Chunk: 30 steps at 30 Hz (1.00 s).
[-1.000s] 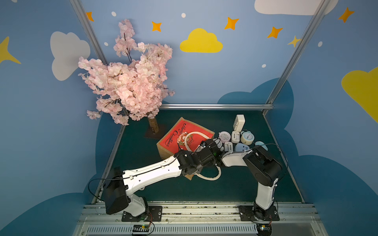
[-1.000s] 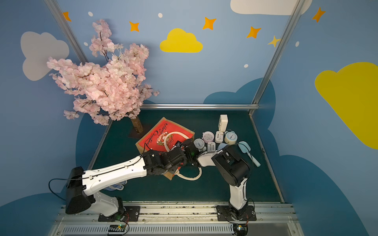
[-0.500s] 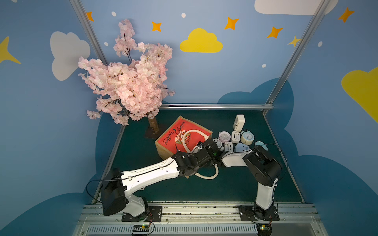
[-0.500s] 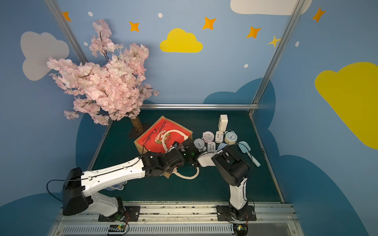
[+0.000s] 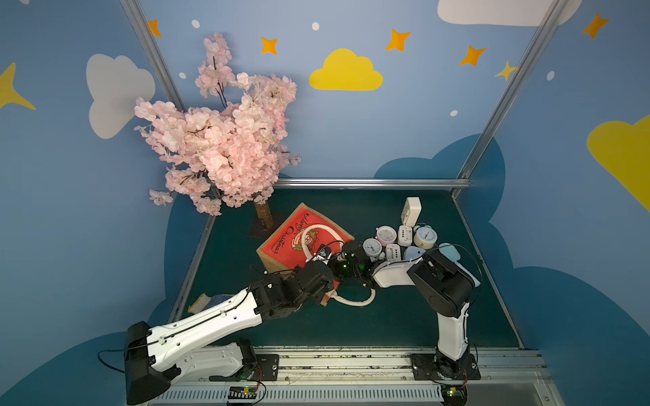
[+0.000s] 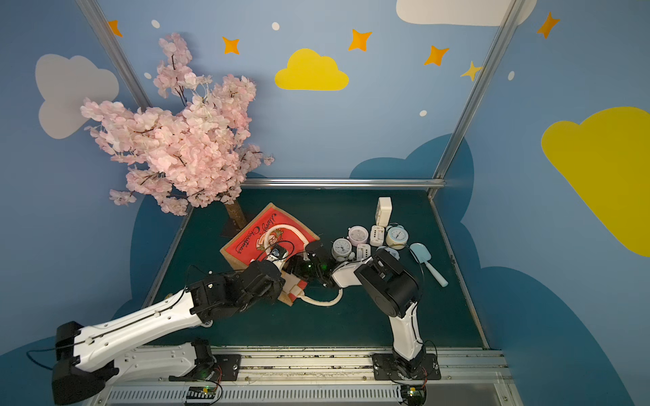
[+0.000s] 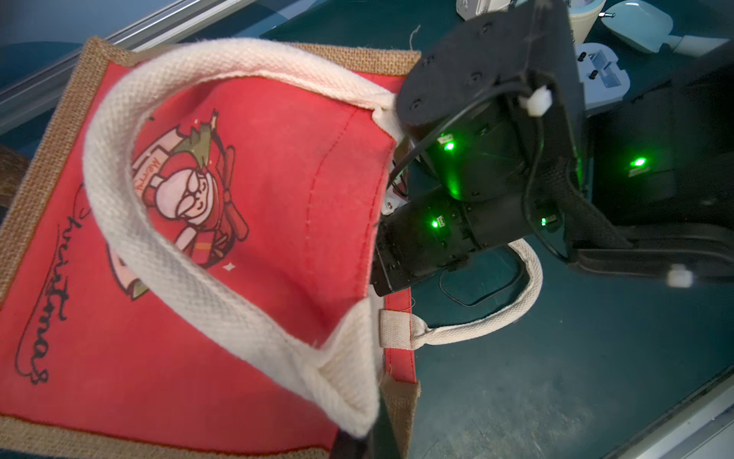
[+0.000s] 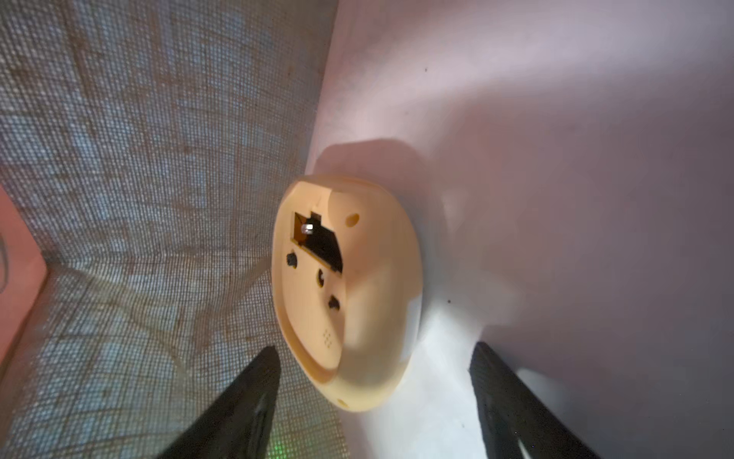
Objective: Take the alarm clock out of the canvas bag
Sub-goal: Pick up the alarm from the canvas bag.
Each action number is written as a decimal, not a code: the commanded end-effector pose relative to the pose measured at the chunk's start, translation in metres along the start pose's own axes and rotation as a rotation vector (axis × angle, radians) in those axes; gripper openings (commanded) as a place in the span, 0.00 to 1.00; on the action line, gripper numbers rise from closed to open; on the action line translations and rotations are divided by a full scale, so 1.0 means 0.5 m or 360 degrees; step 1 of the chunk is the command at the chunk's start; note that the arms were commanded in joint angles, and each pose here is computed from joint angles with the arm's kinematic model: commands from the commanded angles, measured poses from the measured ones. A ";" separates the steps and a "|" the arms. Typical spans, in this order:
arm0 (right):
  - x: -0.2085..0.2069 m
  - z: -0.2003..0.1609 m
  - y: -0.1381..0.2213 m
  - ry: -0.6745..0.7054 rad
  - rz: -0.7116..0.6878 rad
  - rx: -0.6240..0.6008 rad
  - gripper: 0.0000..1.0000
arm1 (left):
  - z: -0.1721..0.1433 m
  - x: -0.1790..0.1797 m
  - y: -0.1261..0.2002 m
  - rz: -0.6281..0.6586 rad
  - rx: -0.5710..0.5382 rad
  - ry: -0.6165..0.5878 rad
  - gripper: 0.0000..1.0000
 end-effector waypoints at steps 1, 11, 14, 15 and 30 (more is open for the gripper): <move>0.010 0.000 -0.035 -0.0026 0.0035 0.0061 0.73 | 0.022 -0.011 0.008 -0.0104 -0.0090 0.0032 0.03; -0.058 -0.027 -0.074 -0.0113 -0.0248 0.0176 0.53 | 0.023 0.012 0.007 -0.0075 -0.0126 0.0082 0.03; -0.063 -0.029 -0.074 -0.0118 -0.0238 0.0160 0.43 | 0.019 0.018 0.010 -0.0061 -0.0134 0.0090 0.03; -0.061 -0.029 -0.072 -0.0120 -0.0224 0.0153 0.40 | 0.017 0.021 0.011 -0.0057 -0.0135 0.0094 0.03; 0.038 -0.032 0.038 -0.0004 -0.0059 0.0024 0.04 | -0.021 0.073 0.015 0.0058 -0.0123 0.0218 0.03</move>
Point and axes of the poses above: each gripper's point midway between its finger pads, its own y axis back along the fingers, its own x axis along the line the jaws close on, z = x × y, the point moved 4 cm from there along y, back along the fingers, and after that the axes turned 10 degrees about -y, right-handed, at the moved point
